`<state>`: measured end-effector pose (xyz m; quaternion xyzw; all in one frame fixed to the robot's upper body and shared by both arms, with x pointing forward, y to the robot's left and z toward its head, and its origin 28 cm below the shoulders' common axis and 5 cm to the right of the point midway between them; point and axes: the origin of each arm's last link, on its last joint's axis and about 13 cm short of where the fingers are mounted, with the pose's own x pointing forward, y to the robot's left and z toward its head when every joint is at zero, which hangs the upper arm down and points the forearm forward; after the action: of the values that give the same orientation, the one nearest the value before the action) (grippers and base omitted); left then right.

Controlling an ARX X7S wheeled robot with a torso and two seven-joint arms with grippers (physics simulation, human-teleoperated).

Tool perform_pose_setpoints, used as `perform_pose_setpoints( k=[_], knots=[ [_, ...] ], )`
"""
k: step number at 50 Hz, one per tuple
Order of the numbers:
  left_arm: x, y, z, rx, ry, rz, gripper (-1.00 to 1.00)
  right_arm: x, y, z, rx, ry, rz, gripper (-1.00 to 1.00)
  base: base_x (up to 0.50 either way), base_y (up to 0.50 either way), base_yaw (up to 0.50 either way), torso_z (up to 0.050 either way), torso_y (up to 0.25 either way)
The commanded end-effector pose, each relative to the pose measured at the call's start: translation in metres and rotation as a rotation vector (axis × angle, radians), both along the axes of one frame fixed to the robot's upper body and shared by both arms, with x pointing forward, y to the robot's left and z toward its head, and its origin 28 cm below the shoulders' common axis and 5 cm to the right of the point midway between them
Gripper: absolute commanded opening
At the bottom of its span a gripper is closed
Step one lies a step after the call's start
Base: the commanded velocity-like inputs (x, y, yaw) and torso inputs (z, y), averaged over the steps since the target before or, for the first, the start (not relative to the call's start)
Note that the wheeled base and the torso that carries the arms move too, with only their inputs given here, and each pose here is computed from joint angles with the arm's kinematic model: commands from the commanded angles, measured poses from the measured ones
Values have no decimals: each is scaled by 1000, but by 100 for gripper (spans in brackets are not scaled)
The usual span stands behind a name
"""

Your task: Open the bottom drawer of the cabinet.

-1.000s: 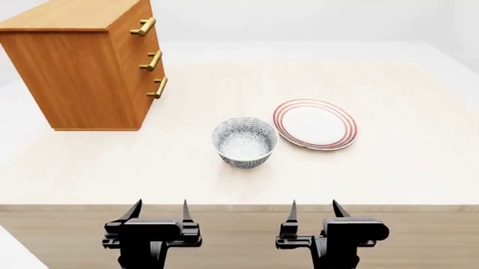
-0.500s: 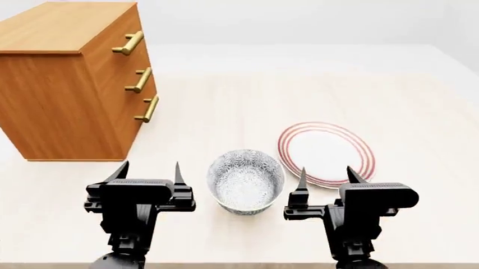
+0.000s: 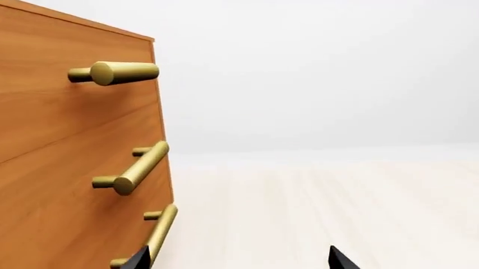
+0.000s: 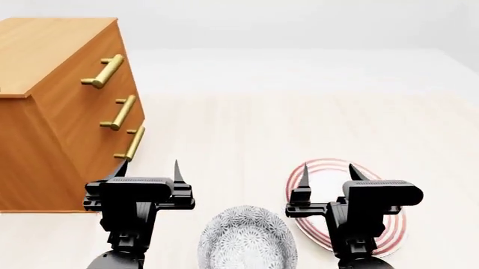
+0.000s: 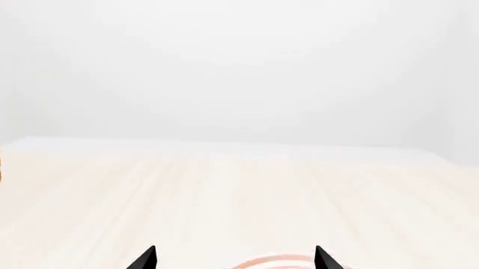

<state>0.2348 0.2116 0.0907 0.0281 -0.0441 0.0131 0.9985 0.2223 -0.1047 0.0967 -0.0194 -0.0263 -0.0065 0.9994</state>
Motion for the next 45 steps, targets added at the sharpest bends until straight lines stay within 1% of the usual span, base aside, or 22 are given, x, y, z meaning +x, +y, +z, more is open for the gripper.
perform_pose_setpoints(
  k=[1,3,4,7,11,12,16,17,18,19,21,22,23,24,25,26,28,30,31,33,40,45],
  knots=[
    [0,0,-1,4,0,2,100,0,-1,-1,8,3,0,100,500,0,0,0,0],
    [0,0,-2,5,1,0,100,0,-1,-2,20,-1,-5,100,500,0,0,0,0],
    [0,0,-2,2,3,-1,100,0,-1,-1,44,-3,7,100,391,0,0,0,0],
    [1,0,-2,-4,16,-4,100,0,-1,-2,32,-4,4,100,130,0,0,0,0],
    [2,0,-5,21,18,14,100,1,0,-4,26,2,12,100,0,0,0,0,0],
    [2,0,-5,11,27,1,100,1,0,-4,23,3,12,100,0,0,0,0,0],
    [4,0,-2,-5,42,-1,100,0,0,-3,20,5,16,100,0,0,0,0,0],
    [7,0,-1,9,49,8,100,0,0,-4,18,7,13,100,0,0,0,0,0],
    [13,2,1,73,67,52,100,0,0,-3,19,7,15,100,0,0,0,0,0],
    [15,4,2,92,70,73,100,0,0,-4,17,8,16,100,0,0,0,0,0],
    [21,8,7,158,91,103,100,0,0,-4,14,9,16,100,0,0,0,0,0],
    [27,12,8,326,110,132,100,0,0,-4,13,11,17,100,0,0,0,0,0],
    [30,13,9,371,102,148,100,0,-1,-4,11,10,16,100,0,0,0,0,0],
    [32,14,10,404,119,154,100,0,-1,-4,13,11,16,100,0,0,0,0,0],
    [37,16,11,487,143,143,100,1,-1,-4,15,11,15,100,0,0,0,0,0],
    [39,17,12,518,134,152,100,1,-1,-4,15,11,15,100,0,0,0,0,0],
    [43,19,14,539,168,132,100,0,0,-4,15,10,16,100,0,0,0,0,0],
    [53,22,12,570,170,166,100,1,0,-5,16,11,16,100,0,0,0,0,0],
    [57,23,10,578,189,164,100,1,0,-5,15,13,16,100,0,0,0,0,0],
    [62,25,6,590,194,178,100,1,0,-5,16,13,17,100,0,0,0,0,0],
    [76,30,-14,609,260,194,100,2,-1,-2,19,8,13,100,0,0,0,0,0],
    [80,33,-18,616,277,211,100,1,-1,-1,20,5,14,100,0,0,0,0,0]
  ],
)
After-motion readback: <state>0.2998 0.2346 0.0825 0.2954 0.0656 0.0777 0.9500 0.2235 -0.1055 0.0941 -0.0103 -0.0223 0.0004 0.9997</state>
